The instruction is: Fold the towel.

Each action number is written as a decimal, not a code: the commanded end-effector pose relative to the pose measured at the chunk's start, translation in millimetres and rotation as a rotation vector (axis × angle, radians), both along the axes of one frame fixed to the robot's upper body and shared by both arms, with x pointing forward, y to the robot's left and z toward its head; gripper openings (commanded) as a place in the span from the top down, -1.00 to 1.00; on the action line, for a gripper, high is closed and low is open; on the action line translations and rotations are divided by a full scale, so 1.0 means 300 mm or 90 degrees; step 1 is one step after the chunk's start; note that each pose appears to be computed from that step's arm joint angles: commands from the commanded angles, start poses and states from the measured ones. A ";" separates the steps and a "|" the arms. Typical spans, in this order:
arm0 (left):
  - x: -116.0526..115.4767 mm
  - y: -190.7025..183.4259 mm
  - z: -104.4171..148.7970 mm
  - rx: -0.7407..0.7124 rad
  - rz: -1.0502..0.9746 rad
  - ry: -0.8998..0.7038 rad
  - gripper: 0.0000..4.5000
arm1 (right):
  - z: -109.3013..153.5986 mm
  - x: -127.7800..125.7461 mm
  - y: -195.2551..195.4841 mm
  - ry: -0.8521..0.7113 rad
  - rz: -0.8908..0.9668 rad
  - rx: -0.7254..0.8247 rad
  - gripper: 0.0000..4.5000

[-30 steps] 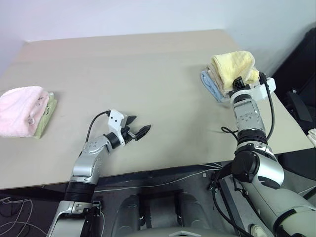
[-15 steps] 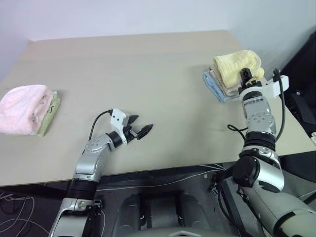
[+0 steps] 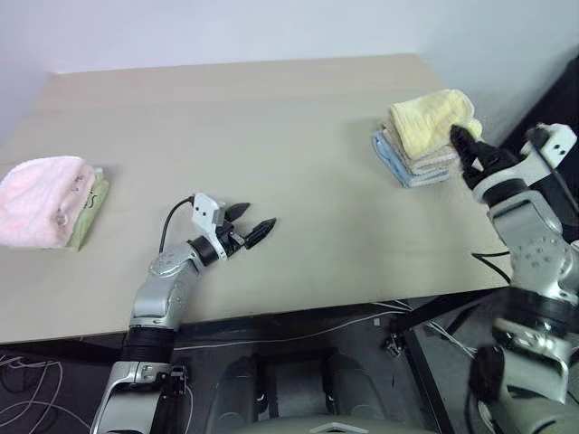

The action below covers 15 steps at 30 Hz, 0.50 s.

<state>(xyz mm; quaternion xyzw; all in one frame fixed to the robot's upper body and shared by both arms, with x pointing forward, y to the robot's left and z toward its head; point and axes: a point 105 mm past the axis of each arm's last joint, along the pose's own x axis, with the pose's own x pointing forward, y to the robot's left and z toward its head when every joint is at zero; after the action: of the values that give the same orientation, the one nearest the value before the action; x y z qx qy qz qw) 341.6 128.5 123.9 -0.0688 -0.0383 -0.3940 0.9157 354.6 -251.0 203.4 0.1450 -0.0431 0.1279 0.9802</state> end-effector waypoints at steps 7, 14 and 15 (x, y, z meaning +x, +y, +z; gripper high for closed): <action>-0.137 0.062 0.150 0.045 -0.076 -0.128 -1.00 | -0.047 -0.125 0.269 -0.049 0.327 -0.251 -0.99; -0.180 0.106 0.152 0.068 -0.023 -0.131 -1.00 | -0.117 -0.144 0.384 -0.062 0.481 -0.336 -0.99; -0.192 0.105 0.147 0.070 -0.020 -0.129 -1.00 | -0.118 -0.141 0.387 -0.062 0.487 -0.338 -0.99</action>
<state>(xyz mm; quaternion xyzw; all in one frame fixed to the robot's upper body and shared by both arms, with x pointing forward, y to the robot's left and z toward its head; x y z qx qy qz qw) 291.0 159.1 156.3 0.0107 -0.0868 -0.4194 0.9036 310.9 -134.6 160.6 -0.0924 0.0176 0.4858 0.8690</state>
